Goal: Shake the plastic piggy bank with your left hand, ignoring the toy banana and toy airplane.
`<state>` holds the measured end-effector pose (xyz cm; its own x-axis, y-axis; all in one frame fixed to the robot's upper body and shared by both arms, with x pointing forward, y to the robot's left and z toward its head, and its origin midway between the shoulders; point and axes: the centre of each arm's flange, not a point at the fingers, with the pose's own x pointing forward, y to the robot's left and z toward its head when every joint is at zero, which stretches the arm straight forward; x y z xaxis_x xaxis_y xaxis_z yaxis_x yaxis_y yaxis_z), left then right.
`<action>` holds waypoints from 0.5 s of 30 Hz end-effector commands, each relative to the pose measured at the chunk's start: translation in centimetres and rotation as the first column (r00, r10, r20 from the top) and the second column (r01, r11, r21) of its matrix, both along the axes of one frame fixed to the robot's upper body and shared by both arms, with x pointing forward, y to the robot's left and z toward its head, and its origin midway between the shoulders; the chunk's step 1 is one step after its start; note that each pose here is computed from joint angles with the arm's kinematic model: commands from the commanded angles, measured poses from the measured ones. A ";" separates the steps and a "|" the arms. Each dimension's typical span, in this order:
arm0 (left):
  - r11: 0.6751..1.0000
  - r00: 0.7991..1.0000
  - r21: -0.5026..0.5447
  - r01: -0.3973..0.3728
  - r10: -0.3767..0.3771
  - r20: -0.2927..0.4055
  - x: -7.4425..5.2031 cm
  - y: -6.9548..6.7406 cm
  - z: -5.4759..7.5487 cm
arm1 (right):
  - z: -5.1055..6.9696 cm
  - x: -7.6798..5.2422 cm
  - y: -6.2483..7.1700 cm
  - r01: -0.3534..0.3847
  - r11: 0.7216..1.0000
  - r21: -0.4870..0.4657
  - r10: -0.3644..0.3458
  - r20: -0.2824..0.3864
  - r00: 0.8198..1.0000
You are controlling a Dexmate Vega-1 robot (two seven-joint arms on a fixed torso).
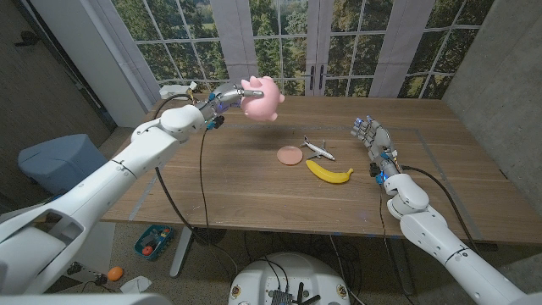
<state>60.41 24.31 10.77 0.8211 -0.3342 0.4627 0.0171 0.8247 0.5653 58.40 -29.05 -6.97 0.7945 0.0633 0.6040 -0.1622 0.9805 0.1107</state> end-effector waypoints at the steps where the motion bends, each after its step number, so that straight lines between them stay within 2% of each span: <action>1: 0.942 0.932 -0.024 -0.335 0.335 0.137 -1.7 0.1 -0.3 | 0.2 0.2 0.2 0.000 1.000 -0.002 0.000 -0.001 1.000; 5: 0.892 0.871 -0.083 -0.444 0.451 0.195 -2.3 -0.1 -0.7 | 0.2 0.2 0.3 0.000 1.000 -0.003 0.000 -0.001 1.000; 10: 0.837 0.803 -0.157 -0.524 0.547 0.235 -2.7 -0.3 -1.1 | 0.3 0.3 0.3 0.000 1.000 -0.003 0.000 -0.002 1.000; 13: 0.816 0.782 -0.191 -0.545 0.577 0.237 -2.8 -0.4 -1.2 | 0.3 0.4 0.3 0.000 1.000 -0.003 0.000 -0.002 1.000; 15: 0.808 0.775 -0.203 -0.553 0.588 0.232 -2.8 -0.4 -1.3 | 0.3 0.4 0.3 0.000 1.000 -0.001 0.000 -0.002 1.000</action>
